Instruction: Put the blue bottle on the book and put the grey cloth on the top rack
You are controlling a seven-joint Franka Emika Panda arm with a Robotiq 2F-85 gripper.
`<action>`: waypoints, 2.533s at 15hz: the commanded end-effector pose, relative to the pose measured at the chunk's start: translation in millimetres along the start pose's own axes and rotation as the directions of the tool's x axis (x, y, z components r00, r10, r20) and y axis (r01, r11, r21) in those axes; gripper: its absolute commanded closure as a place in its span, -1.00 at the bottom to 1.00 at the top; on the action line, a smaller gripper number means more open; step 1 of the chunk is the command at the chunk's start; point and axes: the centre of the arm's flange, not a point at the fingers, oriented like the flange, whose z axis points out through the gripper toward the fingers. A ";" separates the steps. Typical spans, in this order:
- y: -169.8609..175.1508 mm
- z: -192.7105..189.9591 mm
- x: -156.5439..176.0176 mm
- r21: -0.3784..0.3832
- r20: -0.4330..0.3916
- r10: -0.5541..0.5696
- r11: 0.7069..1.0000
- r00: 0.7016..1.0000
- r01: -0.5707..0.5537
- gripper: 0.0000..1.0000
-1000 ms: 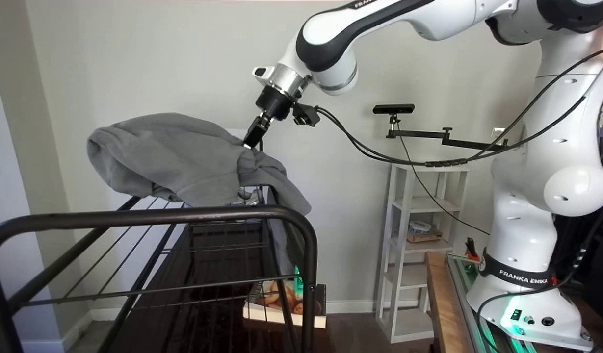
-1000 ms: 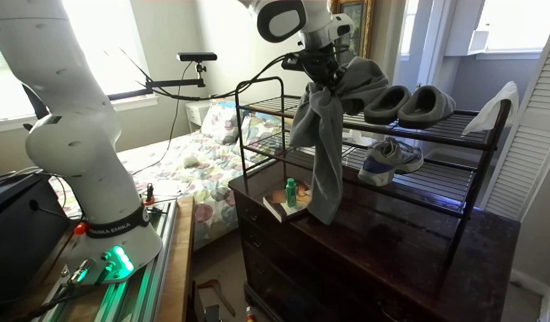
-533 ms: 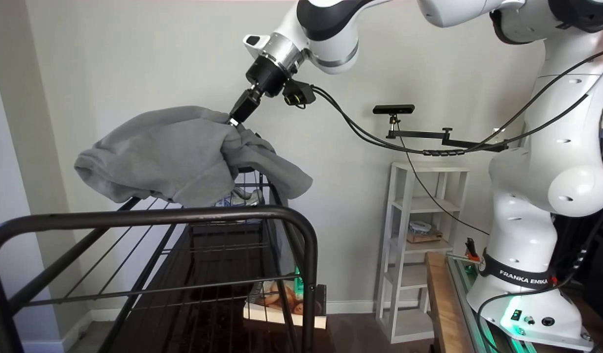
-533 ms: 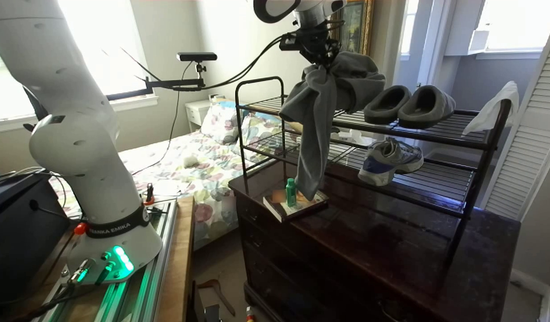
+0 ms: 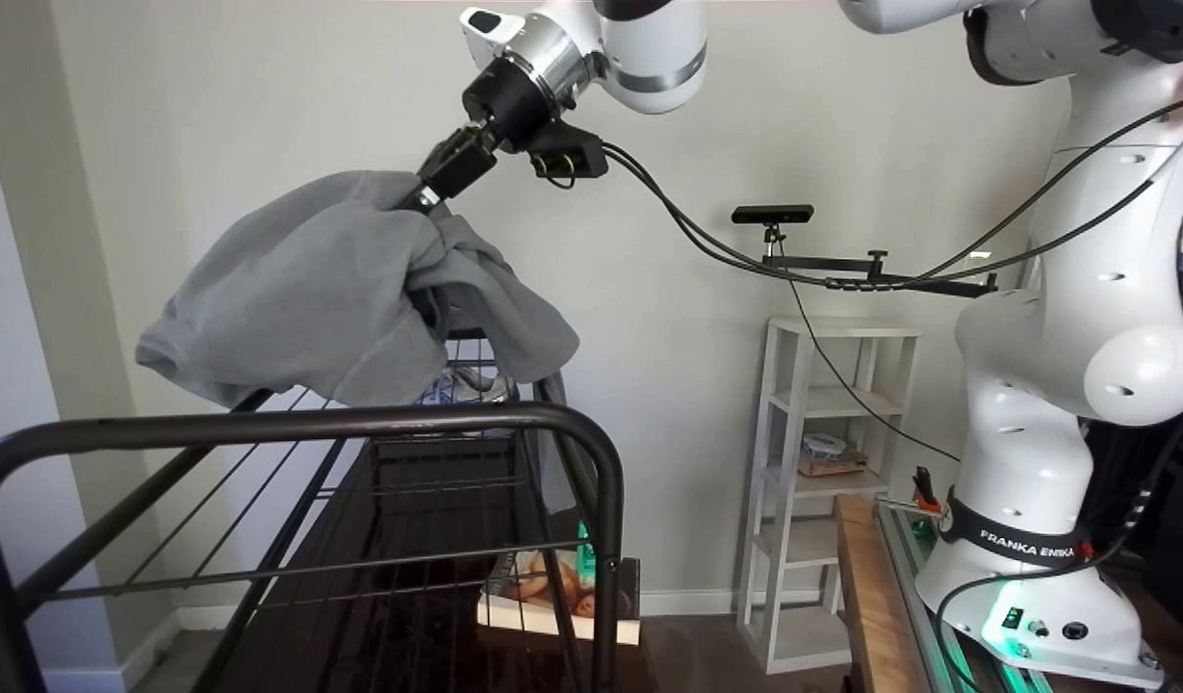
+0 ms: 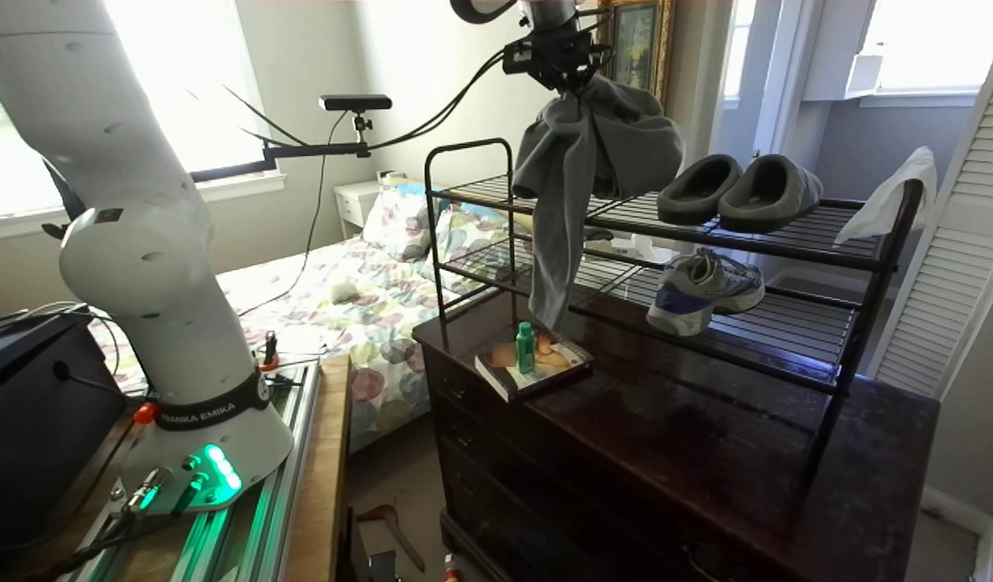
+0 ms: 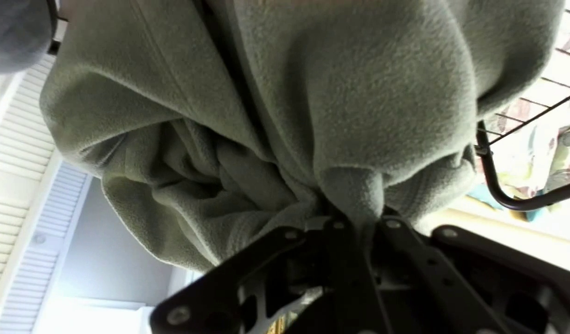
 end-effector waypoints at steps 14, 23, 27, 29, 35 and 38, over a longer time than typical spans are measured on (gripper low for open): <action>-13.5 74.3 -31.5 0.204 0.097 -0.113 0.975 0.989 0.092 -0.09; -27.2 20.2 -63.9 0.100 0.039 -0.026 0.995 0.999 0.022 -1.00; -16.6 10.2 -107.7 -0.011 0.050 0.091 0.996 0.995 -0.090 -1.00; -14.4 2.8 -129.7 -0.067 0.036 0.132 0.989 0.991 -0.130 -1.00; -11.8 -20.4 -178.9 -0.128 0.134 0.292 0.953 0.947 -0.276 -1.00; -8.5 -35.1 -206.4 -0.161 0.173 0.355 0.930 0.919 -0.330 -1.00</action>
